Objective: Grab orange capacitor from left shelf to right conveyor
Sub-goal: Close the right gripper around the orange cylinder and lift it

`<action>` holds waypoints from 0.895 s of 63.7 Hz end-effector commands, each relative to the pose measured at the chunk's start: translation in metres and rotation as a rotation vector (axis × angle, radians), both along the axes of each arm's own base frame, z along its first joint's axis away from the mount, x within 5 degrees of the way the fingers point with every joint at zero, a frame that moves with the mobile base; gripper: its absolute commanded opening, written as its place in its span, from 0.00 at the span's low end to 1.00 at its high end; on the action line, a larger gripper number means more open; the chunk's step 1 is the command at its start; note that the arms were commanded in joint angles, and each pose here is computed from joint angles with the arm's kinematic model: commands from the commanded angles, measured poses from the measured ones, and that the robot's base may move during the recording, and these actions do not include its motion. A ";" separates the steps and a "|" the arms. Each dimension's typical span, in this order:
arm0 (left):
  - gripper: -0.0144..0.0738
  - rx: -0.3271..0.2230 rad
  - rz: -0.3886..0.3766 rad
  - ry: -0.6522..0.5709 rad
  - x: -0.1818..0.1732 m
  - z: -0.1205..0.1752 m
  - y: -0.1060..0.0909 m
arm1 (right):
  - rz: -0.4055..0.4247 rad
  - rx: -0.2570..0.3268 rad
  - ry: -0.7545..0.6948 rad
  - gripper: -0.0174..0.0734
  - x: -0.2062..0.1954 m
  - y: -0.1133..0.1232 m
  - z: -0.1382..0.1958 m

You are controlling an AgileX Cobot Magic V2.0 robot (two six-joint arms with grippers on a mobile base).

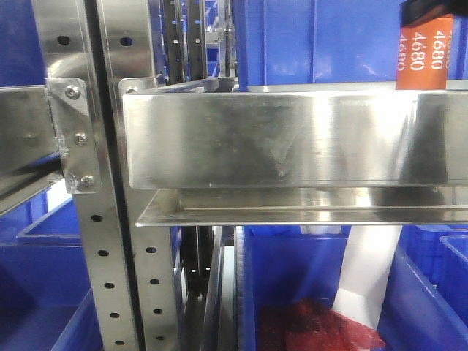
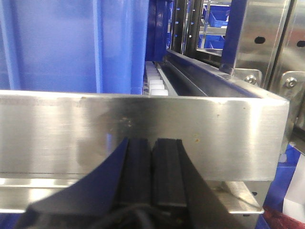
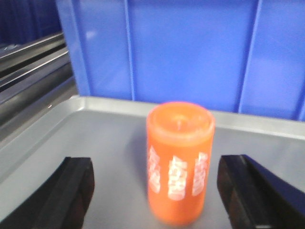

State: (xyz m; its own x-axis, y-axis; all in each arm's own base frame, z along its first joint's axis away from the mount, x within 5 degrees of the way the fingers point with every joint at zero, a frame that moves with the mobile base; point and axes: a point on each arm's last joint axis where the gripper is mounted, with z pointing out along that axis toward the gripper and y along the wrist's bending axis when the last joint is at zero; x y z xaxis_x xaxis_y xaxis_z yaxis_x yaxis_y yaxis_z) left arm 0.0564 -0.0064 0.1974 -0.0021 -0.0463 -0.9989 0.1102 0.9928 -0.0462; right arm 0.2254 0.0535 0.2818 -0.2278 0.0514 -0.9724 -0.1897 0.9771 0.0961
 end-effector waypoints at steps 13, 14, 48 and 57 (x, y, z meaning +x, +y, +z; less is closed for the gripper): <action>0.02 -0.015 0.002 -0.102 -0.001 0.010 0.001 | -0.060 0.014 -0.177 0.88 0.029 -0.005 0.005; 0.02 -0.015 0.002 -0.102 -0.001 0.010 0.001 | -0.064 0.013 -0.177 0.88 0.031 -0.006 0.003; 0.02 -0.015 0.002 -0.102 -0.001 0.010 0.001 | -0.097 0.101 -0.181 0.73 0.056 -0.003 -0.026; 0.02 -0.015 0.002 -0.102 -0.001 0.010 0.001 | -0.097 0.103 -0.189 0.49 0.055 -0.004 -0.023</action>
State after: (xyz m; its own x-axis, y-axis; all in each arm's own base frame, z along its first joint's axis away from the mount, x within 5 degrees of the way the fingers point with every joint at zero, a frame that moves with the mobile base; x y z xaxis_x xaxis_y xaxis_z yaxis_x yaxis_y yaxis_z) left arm 0.0564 -0.0064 0.1974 -0.0021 -0.0463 -0.9989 0.1102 0.9928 -0.0462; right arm 0.2785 0.0516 0.2303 -0.1922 0.1468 -0.9703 -0.0991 0.9808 0.1680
